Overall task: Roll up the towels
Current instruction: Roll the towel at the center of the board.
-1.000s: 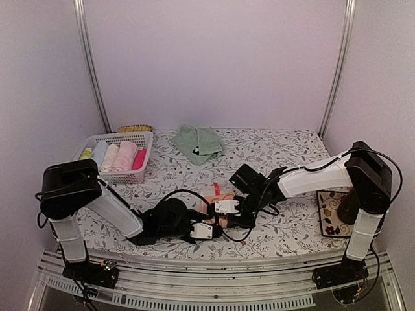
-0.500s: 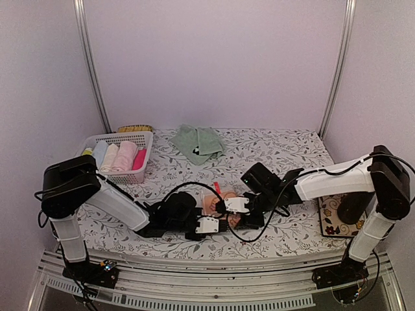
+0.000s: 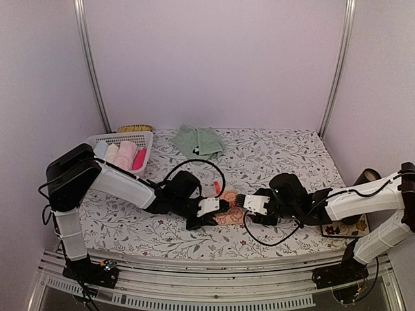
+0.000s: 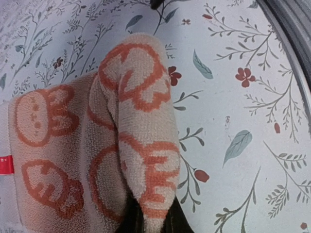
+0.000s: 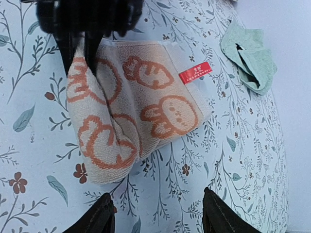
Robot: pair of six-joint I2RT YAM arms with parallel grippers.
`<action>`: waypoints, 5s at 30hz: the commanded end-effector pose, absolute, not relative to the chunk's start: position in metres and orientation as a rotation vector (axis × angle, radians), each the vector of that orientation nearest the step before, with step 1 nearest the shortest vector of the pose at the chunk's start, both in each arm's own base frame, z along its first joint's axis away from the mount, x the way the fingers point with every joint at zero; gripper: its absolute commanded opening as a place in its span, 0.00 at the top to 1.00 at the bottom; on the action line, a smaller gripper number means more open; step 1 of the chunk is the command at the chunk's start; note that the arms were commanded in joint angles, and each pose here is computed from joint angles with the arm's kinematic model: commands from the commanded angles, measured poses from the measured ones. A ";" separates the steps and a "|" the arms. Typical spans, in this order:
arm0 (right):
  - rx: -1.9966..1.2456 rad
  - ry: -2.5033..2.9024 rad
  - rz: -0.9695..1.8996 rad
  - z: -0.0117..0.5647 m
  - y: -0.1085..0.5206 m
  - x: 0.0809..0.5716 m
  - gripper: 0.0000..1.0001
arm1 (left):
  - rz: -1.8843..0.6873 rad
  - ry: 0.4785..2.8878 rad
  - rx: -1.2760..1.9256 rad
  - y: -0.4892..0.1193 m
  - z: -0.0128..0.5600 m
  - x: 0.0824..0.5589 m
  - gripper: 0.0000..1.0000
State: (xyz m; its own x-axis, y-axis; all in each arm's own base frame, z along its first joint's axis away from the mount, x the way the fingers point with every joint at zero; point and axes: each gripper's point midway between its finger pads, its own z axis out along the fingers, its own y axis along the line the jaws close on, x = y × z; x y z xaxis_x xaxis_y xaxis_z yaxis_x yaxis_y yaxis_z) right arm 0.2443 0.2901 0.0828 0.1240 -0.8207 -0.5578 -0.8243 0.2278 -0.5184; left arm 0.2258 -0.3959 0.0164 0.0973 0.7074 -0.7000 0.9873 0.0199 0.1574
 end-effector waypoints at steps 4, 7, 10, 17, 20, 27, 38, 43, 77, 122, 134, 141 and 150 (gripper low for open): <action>-1.404 1.437 -0.133 0.123 0.299 0.257 0.36 | -0.864 1.982 1.730 -0.385 -0.010 0.216 1.00; -1.439 1.372 -0.168 0.120 0.302 0.251 0.36 | -0.951 2.021 1.690 -0.384 -0.006 0.218 1.00; -1.456 1.338 -0.183 0.118 0.306 0.249 0.36 | -1.000 2.059 1.623 -0.382 -0.001 0.224 1.00; -1.485 1.279 -0.184 0.121 0.313 0.245 0.35 | -1.144 2.123 1.499 -0.379 0.007 0.232 1.00; -1.524 1.237 -0.173 0.119 0.317 0.238 0.36 | -1.192 2.158 1.431 -0.376 0.009 0.238 1.00; -1.659 1.143 -0.163 0.099 0.326 0.223 0.35 | -1.313 2.195 1.297 -0.372 0.015 0.247 1.00; -1.788 1.132 -0.245 0.055 0.343 0.238 0.36 | -1.429 2.259 1.192 -0.365 0.002 0.254 0.99; -1.794 1.113 -0.276 0.048 0.354 0.248 0.36 | -1.426 2.272 1.195 -0.367 0.000 0.258 0.96; -1.967 1.541 -0.030 0.011 0.363 0.257 0.80 | -1.096 2.192 1.186 -0.340 0.023 0.275 0.29; -2.008 2.036 0.646 -0.009 0.357 0.207 0.80 | -0.095 1.427 1.549 -0.367 0.038 0.211 0.30; -2.008 2.048 0.658 -0.011 0.354 0.208 0.80 | -0.047 1.470 1.684 -0.370 0.007 0.210 0.59; -1.982 2.033 0.631 -0.004 0.354 0.215 0.75 | -0.079 1.519 1.753 -0.369 -0.006 0.203 0.84; -1.804 1.931 0.499 0.036 0.340 0.234 0.01 | -0.266 1.646 1.785 -0.371 -0.008 0.196 0.85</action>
